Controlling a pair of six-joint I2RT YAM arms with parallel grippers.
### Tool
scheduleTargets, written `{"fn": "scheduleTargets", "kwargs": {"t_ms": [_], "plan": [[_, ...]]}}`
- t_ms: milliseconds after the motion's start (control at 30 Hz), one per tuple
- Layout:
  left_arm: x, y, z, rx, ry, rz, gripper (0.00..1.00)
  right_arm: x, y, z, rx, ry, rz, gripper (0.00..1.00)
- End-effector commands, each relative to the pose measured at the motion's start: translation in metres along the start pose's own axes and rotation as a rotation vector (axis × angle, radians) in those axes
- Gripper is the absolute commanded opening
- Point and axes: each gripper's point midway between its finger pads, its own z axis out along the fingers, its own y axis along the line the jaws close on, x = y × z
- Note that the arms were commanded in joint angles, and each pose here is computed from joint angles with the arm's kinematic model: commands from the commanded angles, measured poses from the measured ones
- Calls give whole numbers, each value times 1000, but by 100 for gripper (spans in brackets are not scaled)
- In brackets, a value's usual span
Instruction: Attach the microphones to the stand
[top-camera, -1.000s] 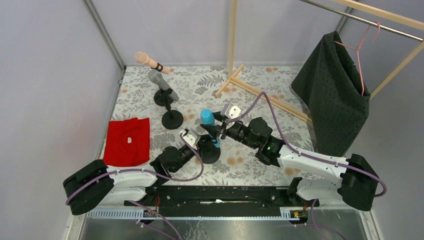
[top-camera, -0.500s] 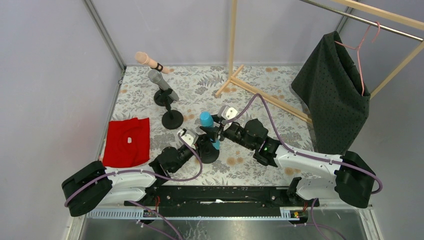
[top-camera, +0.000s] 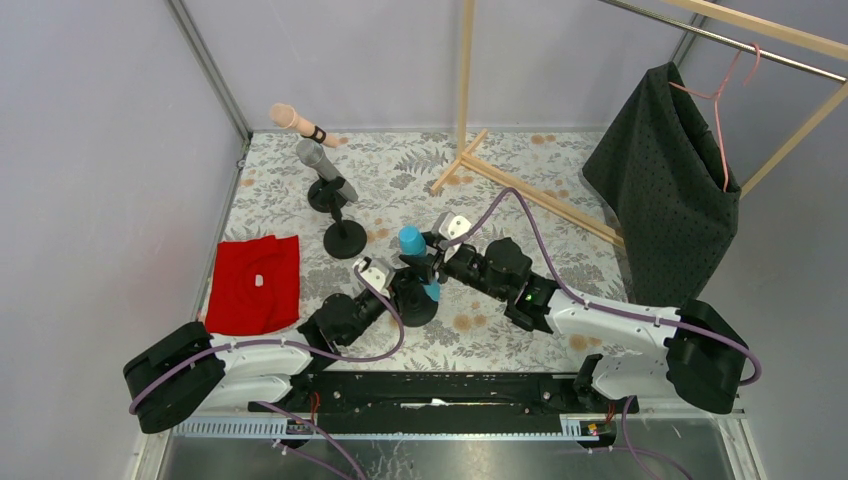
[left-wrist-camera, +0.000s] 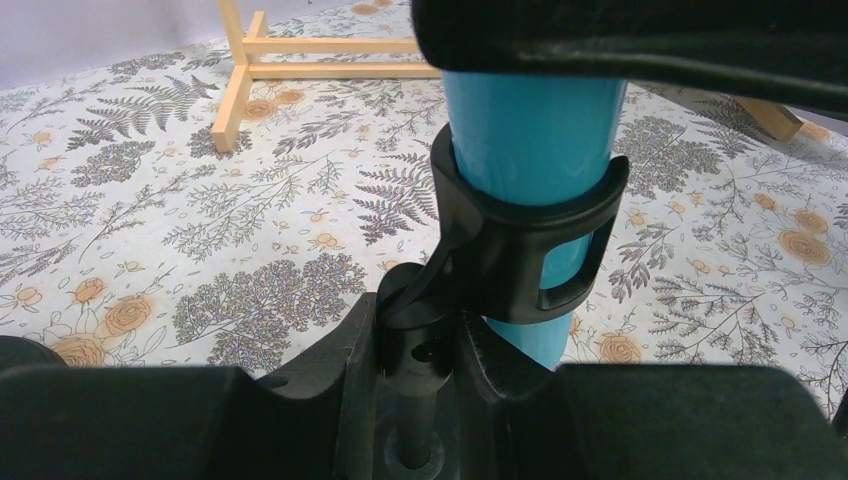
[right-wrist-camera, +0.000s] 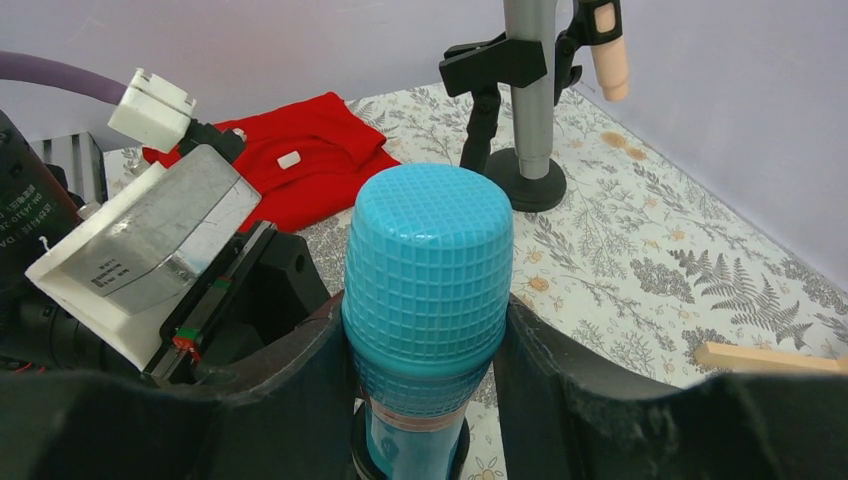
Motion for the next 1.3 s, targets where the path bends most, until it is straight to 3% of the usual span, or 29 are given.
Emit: {"fn": "scheduleTargets", "kwargs": {"t_ms": [0,200,433,700,967,1133,1267], "plan": [[1,20,-3,-92,-18,-30,0,177,21,-72,-50,685,22,0],[8,9,-7,-11,-6,14,0,144,13,-55,-36,676,2,0],[15,-8,-11,107,-8,103,0,116,9,-43,-57,786,-19,0],[22,-12,-7,136,22,124,0,115,14,-35,-126,884,-39,0],[21,-9,-6,113,20,105,0,119,17,-34,-136,867,-35,1],[20,-10,-5,113,12,94,0,98,7,-25,-49,802,0,35],[19,-13,-3,125,4,91,0,48,-4,-9,45,652,54,60]]}}
